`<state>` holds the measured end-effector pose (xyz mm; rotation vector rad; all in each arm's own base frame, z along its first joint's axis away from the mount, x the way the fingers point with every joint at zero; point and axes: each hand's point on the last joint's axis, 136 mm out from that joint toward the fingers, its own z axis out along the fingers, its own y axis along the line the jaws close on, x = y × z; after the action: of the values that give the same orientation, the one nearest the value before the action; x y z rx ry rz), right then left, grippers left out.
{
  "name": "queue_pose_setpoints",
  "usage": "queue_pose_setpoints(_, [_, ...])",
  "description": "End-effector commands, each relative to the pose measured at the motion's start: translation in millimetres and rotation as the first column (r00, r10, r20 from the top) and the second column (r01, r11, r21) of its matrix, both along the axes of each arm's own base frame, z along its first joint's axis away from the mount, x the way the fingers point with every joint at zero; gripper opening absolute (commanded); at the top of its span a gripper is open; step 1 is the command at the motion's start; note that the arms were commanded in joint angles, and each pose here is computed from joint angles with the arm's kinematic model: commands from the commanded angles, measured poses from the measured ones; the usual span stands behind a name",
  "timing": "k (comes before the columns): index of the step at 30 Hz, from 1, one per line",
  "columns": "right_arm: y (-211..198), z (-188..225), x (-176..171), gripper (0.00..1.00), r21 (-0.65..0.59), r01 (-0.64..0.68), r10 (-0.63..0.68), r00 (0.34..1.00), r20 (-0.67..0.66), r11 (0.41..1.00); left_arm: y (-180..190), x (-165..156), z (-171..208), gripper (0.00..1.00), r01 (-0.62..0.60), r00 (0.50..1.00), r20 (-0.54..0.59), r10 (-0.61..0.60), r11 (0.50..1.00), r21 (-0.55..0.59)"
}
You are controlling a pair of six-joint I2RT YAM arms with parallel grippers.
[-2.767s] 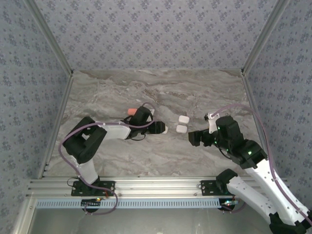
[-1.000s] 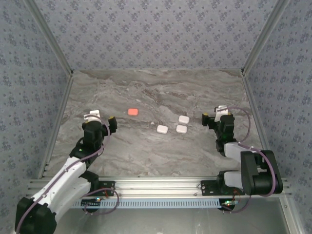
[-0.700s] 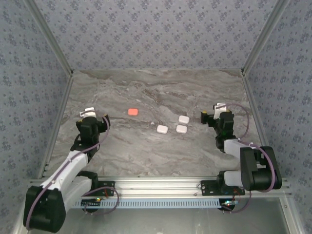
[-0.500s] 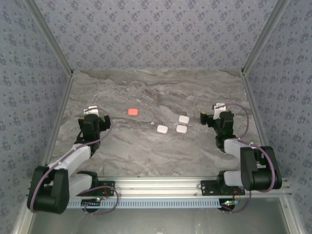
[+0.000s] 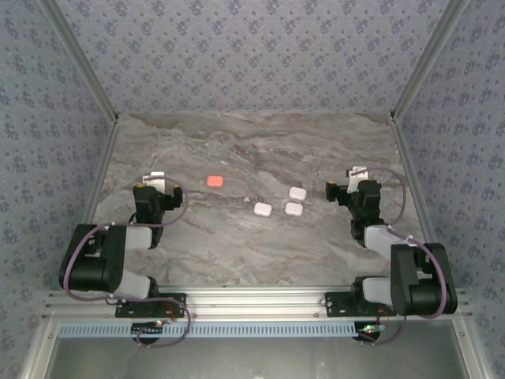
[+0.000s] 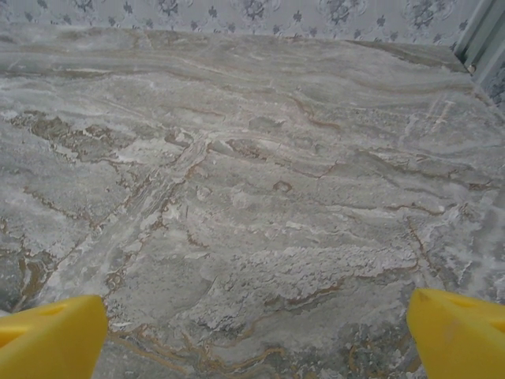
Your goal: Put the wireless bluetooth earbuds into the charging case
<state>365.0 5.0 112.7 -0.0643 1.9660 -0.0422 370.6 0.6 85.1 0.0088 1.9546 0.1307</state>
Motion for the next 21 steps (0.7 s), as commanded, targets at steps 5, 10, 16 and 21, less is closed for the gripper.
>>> queue_pose_setpoints(5, [-2.7, -1.2, -0.1, 1.0, 0.019, 0.013, -0.013, 1.0, 0.01, 1.0, 1.8, 21.8, 6.2, 0.99, 0.043, 0.999, 0.035, -0.04, 0.996, -0.082])
queue_pose_setpoints(10, [-4.4, 1.8, 6.2, 1.0, -0.013, 0.007, -0.006, 0.998, 0.068, 1.0, 11.9, 26.9, 3.7, 0.99, 0.017, 1.0, 0.001, -0.017, 0.992, -0.129])
queue_pose_setpoints(16, [-5.6, -24.0, 14.8, 1.0, -0.018, 0.008, -0.007, 0.997, 0.076, 1.0, 12.1, 26.9, 3.3, 0.99, 0.015, 1.0, -0.002, -0.016, 0.992, -0.129])
queue_pose_setpoints(21, [-22.5, -29.1, 26.8, 1.0, 0.07, 0.046, -0.046, 0.999, -0.008, 0.997, 12.4, 27.1, 3.2, 0.99, 0.015, 1.0, -0.003, -0.015, 0.992, -0.127])
